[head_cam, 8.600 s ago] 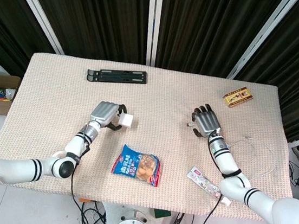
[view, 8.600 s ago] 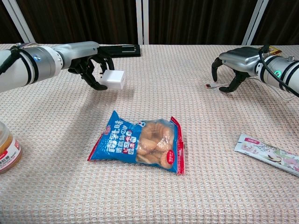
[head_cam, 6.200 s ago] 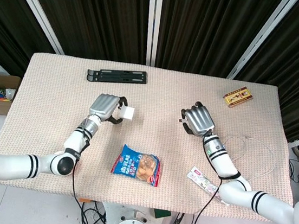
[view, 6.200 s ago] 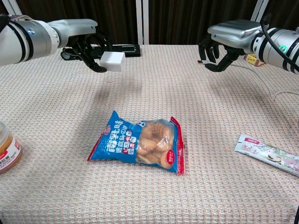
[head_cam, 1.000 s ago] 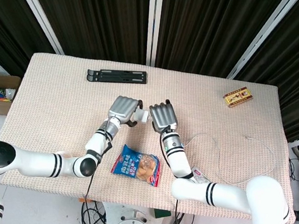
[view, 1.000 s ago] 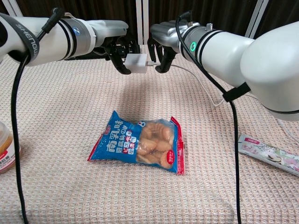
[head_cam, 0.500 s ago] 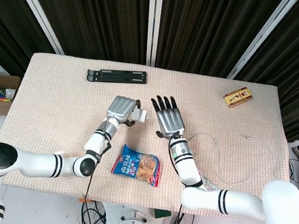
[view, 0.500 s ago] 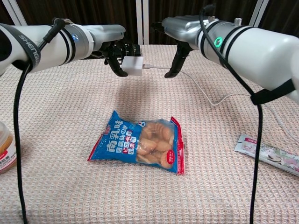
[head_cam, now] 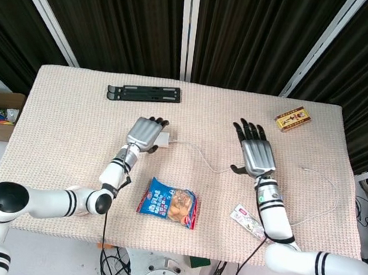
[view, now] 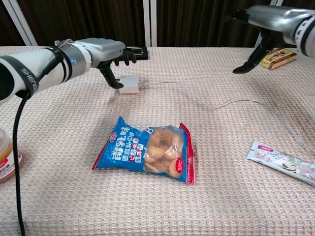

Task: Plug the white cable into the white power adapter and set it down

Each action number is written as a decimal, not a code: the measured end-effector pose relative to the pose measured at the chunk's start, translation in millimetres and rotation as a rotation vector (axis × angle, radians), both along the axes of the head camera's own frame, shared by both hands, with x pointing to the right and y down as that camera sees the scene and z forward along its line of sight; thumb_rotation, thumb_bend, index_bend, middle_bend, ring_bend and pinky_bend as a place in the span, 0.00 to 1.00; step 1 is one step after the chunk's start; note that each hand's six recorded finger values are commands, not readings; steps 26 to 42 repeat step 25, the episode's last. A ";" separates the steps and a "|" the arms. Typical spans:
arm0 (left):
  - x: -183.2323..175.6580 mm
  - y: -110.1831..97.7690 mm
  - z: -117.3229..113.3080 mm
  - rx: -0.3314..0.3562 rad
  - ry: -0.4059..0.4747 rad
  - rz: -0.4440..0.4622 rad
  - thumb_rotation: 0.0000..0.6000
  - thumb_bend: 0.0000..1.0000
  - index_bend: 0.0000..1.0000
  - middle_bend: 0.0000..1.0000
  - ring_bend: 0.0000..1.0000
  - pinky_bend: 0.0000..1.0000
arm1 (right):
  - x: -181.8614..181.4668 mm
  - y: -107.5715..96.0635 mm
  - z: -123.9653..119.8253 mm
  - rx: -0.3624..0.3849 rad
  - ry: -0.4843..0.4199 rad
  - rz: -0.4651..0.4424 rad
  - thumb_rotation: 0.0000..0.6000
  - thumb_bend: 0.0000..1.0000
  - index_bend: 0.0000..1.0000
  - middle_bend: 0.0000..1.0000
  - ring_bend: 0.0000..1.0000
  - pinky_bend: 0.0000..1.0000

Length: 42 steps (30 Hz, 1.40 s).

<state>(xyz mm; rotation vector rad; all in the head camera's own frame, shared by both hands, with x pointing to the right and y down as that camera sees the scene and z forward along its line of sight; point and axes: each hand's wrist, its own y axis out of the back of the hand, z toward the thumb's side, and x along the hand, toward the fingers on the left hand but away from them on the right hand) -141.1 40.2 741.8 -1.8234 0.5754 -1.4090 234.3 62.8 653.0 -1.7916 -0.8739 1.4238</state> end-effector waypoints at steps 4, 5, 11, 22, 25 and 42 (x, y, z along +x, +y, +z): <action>-25.6 -0.2 -10.5 0.060 -0.002 0.004 1.00 0.24 0.16 0.17 0.21 0.36 | 36.6 2.1 -8.6 0.014 -0.002 0.059 1.00 0.18 0.00 0.02 0.00 0.00; -34.5 -0.5 -14.4 0.083 -0.010 0.008 1.00 0.24 0.16 0.17 0.21 0.35 | 45.1 2.5 -11.3 0.018 -0.004 0.069 1.00 0.18 0.00 0.02 0.00 0.00; -128.9 3.7 -57.6 0.256 -0.093 -0.025 1.00 0.23 0.17 0.17 0.18 0.28 | 97.1 10.7 -32.1 0.045 -0.036 0.090 1.00 0.21 0.00 0.04 0.00 0.00; -288.9 89.0 -148.8 0.375 -0.141 -0.174 1.00 0.23 0.19 0.18 0.17 0.24 | 197.1 77.8 -75.4 0.132 -0.054 0.161 1.00 0.24 0.00 0.06 0.00 0.00; -306.9 121.1 -160.7 0.358 -0.161 -0.211 1.00 0.23 0.19 0.18 0.17 0.24 | 210.7 97.1 -81.2 0.131 -0.042 0.169 1.00 0.25 0.00 0.06 0.00 0.00; -306.9 121.1 -160.7 0.358 -0.161 -0.211 1.00 0.23 0.19 0.18 0.17 0.24 | 210.7 97.1 -81.2 0.131 -0.042 0.169 1.00 0.25 0.00 0.06 0.00 0.00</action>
